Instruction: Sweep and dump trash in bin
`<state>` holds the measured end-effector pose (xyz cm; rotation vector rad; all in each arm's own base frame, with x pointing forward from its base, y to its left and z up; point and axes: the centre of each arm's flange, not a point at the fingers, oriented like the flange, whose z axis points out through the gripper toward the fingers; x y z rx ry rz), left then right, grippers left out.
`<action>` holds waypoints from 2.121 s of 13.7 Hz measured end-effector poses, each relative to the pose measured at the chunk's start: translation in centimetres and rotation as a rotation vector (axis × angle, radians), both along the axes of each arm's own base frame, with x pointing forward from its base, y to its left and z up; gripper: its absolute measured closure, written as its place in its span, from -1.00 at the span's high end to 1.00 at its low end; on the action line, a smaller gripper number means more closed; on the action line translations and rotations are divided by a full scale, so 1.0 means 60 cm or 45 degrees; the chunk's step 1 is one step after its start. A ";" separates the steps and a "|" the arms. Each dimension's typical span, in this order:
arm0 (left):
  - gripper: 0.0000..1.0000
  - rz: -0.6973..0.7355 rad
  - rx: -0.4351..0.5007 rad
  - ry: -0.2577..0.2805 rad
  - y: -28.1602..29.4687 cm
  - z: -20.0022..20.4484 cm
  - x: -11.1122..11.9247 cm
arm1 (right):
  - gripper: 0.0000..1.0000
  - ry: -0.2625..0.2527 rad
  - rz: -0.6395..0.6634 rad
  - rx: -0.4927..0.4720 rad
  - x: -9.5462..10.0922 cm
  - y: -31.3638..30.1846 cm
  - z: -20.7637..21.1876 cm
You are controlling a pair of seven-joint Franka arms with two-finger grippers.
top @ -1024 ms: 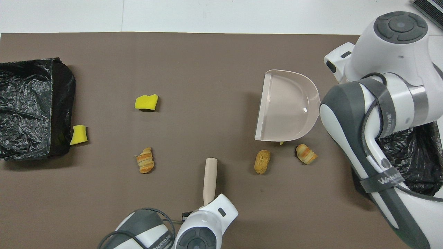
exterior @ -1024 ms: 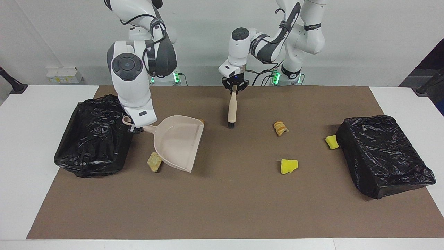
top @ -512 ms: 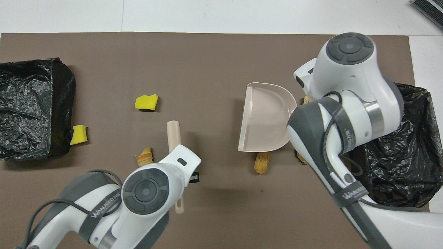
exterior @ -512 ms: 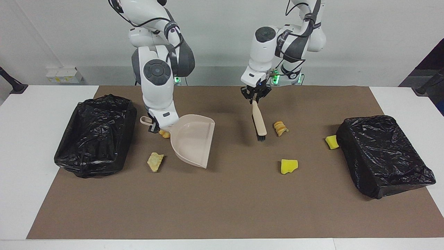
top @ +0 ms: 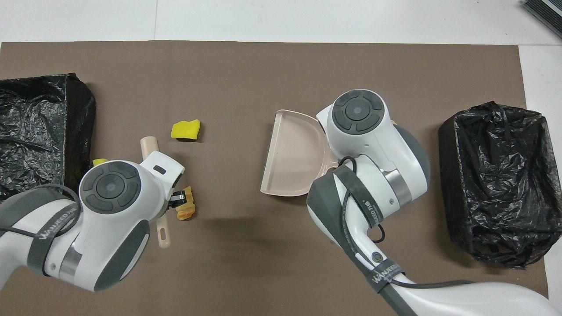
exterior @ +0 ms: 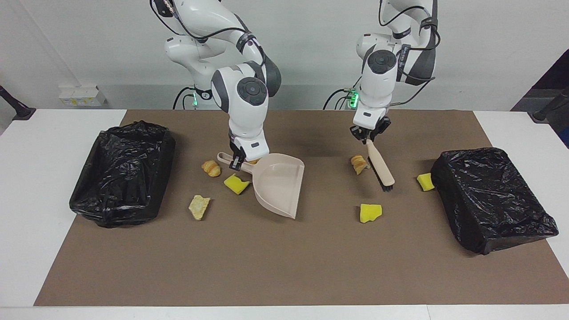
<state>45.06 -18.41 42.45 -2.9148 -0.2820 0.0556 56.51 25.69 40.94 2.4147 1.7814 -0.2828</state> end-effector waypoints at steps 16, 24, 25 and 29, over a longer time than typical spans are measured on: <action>-0.47 0.194 0.349 -0.038 0.146 -0.152 0.027 | -0.36 0.072 0.313 0.054 -0.014 0.031 -0.043; -0.47 0.179 0.032 -0.102 -0.014 -0.024 0.083 | -0.36 0.123 0.293 0.078 -0.020 0.043 -0.080; -0.47 0.104 0.008 -0.068 -0.010 -0.007 0.090 | -0.36 0.122 0.275 0.073 -0.025 0.052 -0.086; -0.47 -0.124 -0.034 0.033 0.079 -0.006 0.120 | -0.36 0.095 0.229 0.075 -0.034 0.065 -0.100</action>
